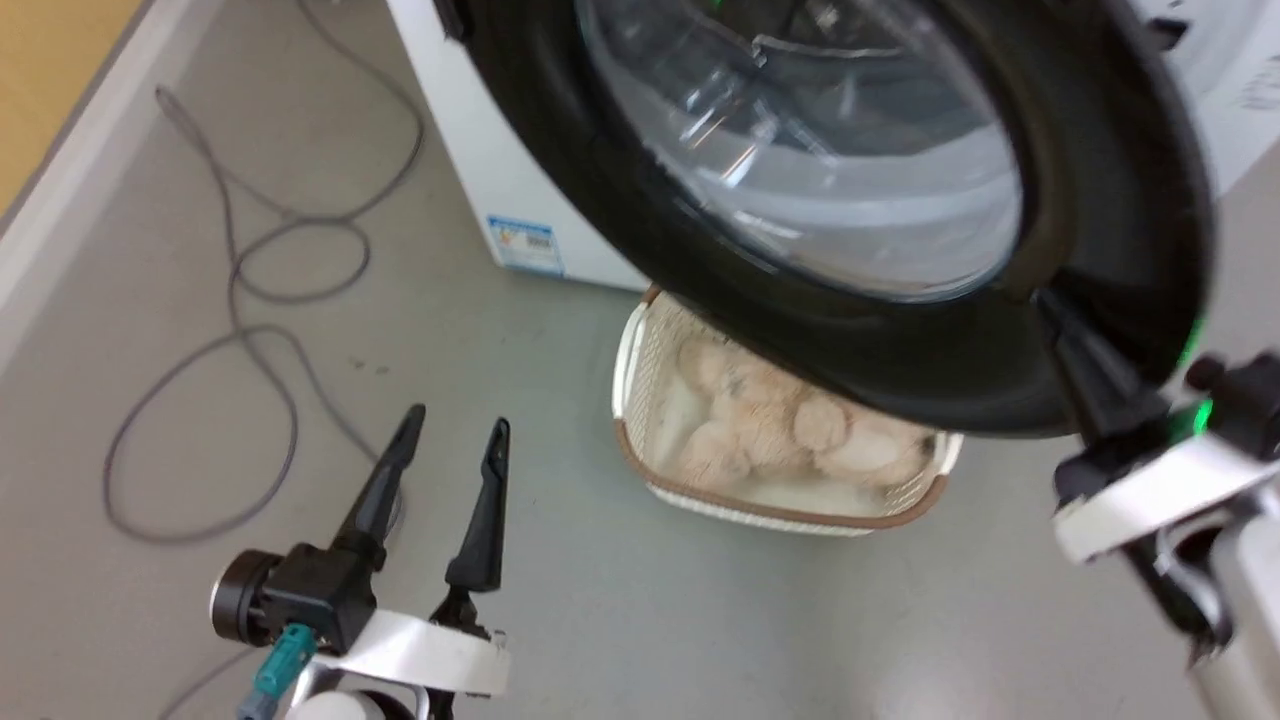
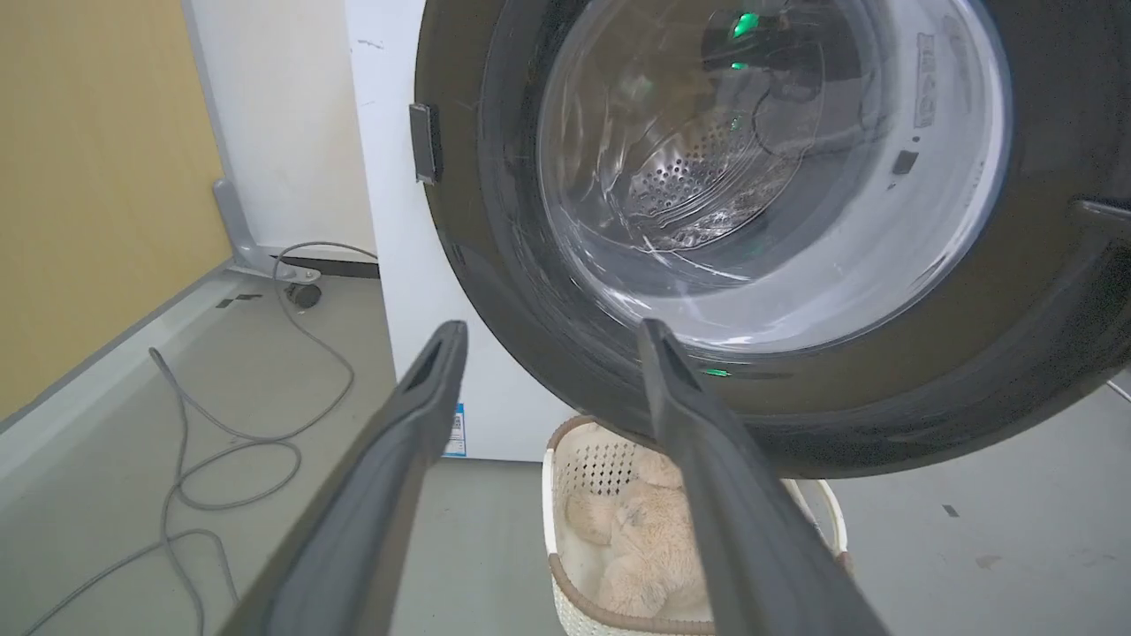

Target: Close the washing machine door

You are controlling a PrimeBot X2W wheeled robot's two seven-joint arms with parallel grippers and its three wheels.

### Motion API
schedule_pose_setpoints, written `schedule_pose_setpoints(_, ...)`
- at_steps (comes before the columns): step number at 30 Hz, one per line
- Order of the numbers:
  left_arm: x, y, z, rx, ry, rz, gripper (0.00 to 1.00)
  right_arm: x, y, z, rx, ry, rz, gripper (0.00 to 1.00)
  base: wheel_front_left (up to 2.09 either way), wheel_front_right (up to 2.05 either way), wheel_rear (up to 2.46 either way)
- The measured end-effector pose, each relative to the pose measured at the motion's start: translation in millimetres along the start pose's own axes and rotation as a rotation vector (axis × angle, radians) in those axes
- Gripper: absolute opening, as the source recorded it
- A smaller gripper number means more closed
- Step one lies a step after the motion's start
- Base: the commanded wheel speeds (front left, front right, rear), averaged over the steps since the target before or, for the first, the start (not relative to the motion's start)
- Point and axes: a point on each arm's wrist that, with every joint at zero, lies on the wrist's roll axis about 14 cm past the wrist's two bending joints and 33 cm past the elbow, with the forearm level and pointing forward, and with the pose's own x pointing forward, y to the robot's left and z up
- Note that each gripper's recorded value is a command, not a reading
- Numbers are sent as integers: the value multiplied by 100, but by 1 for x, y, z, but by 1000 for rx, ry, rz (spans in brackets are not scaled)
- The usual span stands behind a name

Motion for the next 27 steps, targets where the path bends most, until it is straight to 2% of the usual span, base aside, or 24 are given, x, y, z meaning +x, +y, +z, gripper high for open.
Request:
schedule_pose_setpoints(10,14,19,-15,14,28,41,100,65,-45,1,2,20,-39,0,0,0,0)
schedule_pose_setpoints(12,16,21,-18,15,36,45,100,77,-56,2,9,21,-62,0,0,0,0)
schedule_pose_setpoints(15,18,24,-23,14,45,54,100,93,-73,3,94,11,-116,0,0,0,0)
schedule_pose_setpoints(21,20,30,-29,15,59,70,100,118,-103,8,73,15,-183,0,0,0,0)
schedule_pose_setpoints(27,19,33,-31,17,65,82,100,130,-105,-5,92,48,-201,0,0,0,0)
